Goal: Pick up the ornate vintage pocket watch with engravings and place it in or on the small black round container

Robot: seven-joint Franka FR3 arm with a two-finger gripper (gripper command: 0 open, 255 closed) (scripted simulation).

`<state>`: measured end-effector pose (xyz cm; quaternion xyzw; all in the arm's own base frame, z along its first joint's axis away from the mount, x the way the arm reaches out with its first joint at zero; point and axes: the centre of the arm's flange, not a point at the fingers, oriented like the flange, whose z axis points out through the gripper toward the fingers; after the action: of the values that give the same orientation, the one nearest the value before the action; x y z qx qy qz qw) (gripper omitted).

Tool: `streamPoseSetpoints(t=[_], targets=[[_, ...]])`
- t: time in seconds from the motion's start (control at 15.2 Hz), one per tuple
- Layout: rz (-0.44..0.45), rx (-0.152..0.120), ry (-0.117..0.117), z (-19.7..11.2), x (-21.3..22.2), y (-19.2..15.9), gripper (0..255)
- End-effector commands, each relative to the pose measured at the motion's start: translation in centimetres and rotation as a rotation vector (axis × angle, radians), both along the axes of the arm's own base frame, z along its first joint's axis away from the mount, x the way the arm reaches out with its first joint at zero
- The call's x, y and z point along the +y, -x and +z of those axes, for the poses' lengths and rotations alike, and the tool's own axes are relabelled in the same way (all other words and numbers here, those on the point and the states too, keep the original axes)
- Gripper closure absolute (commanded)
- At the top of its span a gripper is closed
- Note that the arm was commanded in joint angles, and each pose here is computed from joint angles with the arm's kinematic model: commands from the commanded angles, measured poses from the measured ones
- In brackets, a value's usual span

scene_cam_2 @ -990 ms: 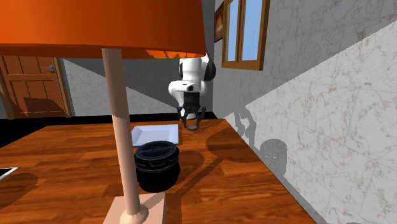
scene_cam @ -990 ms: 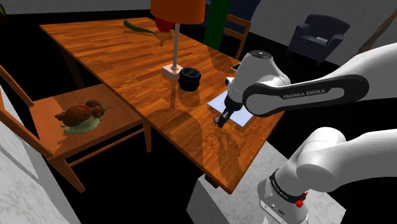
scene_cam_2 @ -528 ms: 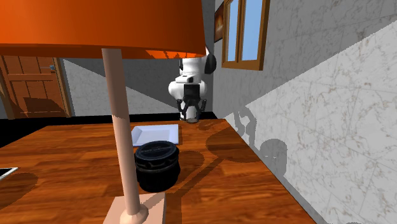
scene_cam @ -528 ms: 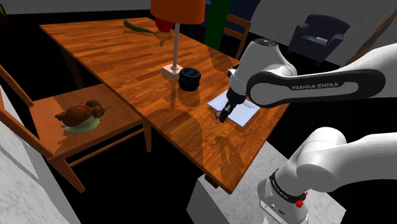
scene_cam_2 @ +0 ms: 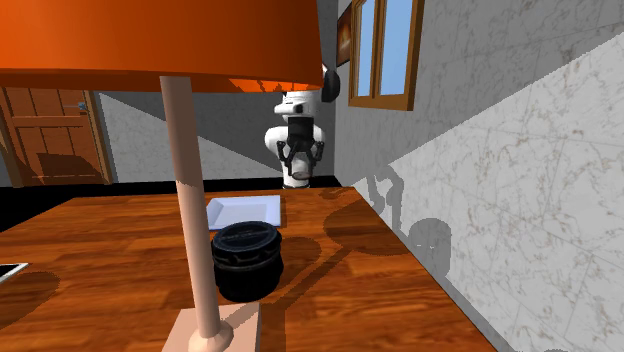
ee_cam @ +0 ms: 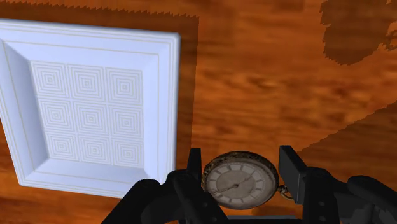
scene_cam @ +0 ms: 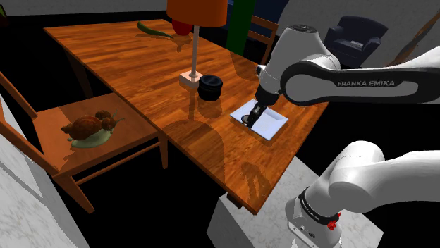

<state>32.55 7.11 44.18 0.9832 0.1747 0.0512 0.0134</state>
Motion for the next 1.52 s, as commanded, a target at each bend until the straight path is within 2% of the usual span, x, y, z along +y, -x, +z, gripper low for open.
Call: streamPoseSetpoints(t=[0.0,0.59,1.45], targets=[[0.000,0.001,0.000,1.0,0.1,0.0,255],[0.000,0.001,0.000,5.7,0.1,0.0,255],[0.000,0.001,0.000,6.0,-3.3,-16.8,255]])
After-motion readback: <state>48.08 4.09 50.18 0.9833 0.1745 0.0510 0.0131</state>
